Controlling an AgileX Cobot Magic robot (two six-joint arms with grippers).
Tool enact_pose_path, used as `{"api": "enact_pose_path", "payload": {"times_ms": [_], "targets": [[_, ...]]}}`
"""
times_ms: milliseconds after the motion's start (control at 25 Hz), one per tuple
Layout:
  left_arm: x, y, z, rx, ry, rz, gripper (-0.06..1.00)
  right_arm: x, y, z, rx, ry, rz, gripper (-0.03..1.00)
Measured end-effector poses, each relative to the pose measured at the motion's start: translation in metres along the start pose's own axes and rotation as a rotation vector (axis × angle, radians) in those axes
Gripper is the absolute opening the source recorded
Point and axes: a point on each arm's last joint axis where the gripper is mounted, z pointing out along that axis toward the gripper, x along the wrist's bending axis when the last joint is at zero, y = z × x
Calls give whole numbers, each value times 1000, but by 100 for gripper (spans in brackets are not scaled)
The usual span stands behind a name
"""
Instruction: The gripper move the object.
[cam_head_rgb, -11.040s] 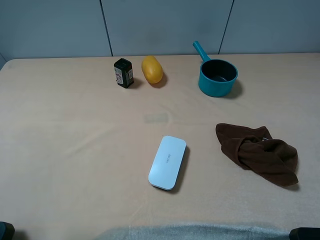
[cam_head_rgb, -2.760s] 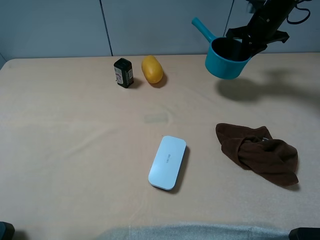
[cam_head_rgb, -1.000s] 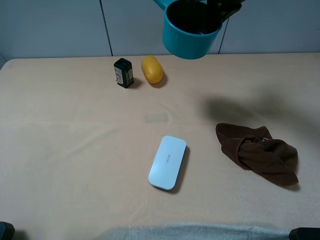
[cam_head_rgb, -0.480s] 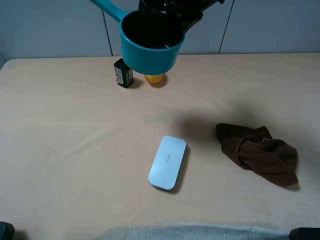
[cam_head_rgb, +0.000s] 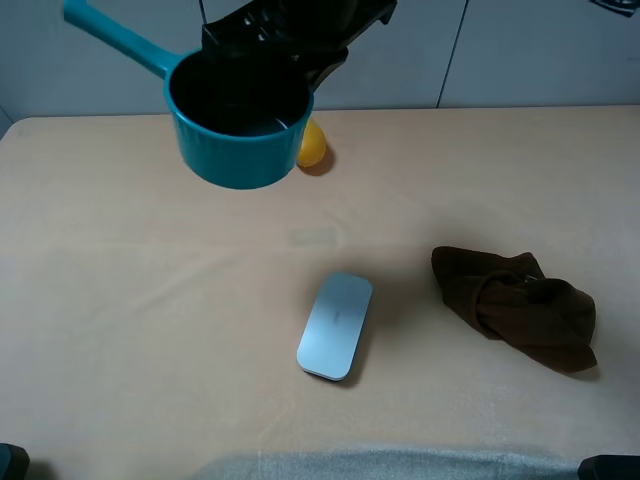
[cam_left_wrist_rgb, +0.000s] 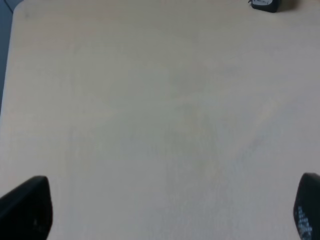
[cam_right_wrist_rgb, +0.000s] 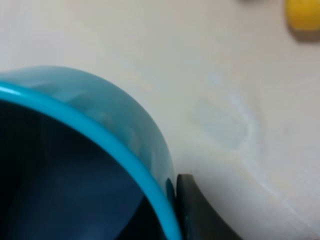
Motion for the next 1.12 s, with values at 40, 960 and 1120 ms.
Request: {"api": "enact_pose_path", "payload": {"times_ms": [40,960,1120], "targets": [[0,0,0,0,0,0,96,6,-1,0,1,5,-13,-2],[0,0,0,0,0,0,96,33,-5,85,162,5,-133,-2],[0,0,0,0,1,0,96,33,-5,99,165,6,-150,-2]]}}
